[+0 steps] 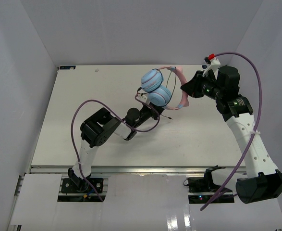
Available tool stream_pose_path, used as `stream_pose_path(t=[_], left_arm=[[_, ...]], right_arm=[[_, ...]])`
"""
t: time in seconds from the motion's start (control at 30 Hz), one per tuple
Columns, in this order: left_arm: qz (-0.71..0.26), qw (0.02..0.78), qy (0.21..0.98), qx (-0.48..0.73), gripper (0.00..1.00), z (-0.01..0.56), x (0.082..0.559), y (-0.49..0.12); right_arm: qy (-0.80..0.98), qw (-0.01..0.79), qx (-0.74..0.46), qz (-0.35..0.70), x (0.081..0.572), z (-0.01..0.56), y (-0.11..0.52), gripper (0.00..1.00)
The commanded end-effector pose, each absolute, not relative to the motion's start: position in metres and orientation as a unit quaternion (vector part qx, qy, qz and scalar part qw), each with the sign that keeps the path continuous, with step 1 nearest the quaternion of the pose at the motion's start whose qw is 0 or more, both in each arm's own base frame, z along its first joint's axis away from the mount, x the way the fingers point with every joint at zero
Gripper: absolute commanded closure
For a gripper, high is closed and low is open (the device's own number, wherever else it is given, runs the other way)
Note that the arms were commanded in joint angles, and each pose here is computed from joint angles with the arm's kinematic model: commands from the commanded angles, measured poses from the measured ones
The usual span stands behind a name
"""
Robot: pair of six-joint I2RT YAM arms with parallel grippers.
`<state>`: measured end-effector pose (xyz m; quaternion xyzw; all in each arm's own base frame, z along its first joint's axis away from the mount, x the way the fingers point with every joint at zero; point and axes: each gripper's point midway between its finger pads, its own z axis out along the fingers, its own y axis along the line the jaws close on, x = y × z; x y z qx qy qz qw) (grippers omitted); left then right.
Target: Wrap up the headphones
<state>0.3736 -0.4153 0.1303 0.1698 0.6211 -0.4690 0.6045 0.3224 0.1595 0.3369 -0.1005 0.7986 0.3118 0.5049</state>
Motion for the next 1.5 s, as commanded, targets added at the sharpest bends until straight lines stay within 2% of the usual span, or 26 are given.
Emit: stream_pose_path(t=[0.0, 0.13, 0.2, 0.37, 0.53, 0.77, 0.97, 1.2, 1.47], left_arm=[[-0.520, 0.602, 0.575, 0.191, 1.00, 0.168, 0.346, -0.411], [-0.526, 0.577, 0.594, 0.195, 1.00, 0.163, 0.312, -0.397], [-0.527, 0.576, 0.591, 0.204, 1.00, 0.179, 0.293, -0.391], [-0.484, 0.561, 0.632, 0.228, 1.00, 0.188, 0.268, -0.375], [-0.451, 0.484, 0.693, 0.286, 1.00, 0.170, 0.249, -0.386], [-0.438, 0.434, 0.707, 0.347, 1.00, 0.185, 0.246, -0.409], [-0.358, 0.407, 0.735, 0.407, 1.00, 0.179, 0.260, -0.405], [-0.239, 0.425, 0.721, 0.492, 1.00, 0.183, 0.285, -0.385], [-0.185, 0.423, 0.694, 0.553, 1.00, 0.189, 0.302, -0.387]], right_arm=[[0.763, 0.561, -0.094, 0.307, 0.323, 0.373, 0.152, 0.92], [0.771, 0.584, -0.052, 0.247, 0.345, 0.361, 0.130, 0.92], [0.781, 0.587, -0.035, 0.211, 0.358, 0.346, 0.120, 0.92], [0.792, 0.596, -0.020, 0.132, 0.381, 0.319, 0.099, 0.92], [0.802, 0.594, -0.017, 0.065, 0.396, 0.293, 0.095, 0.92], [0.808, 0.587, -0.031, -0.038, 0.415, 0.263, 0.088, 0.92], [0.801, 0.582, -0.092, -0.107, 0.417, 0.233, 0.085, 0.92], [0.807, 0.532, -0.254, -0.030, 0.392, 0.181, 0.126, 0.92], [0.822, 0.468, -0.323, 0.017, 0.367, 0.136, 0.153, 0.92]])
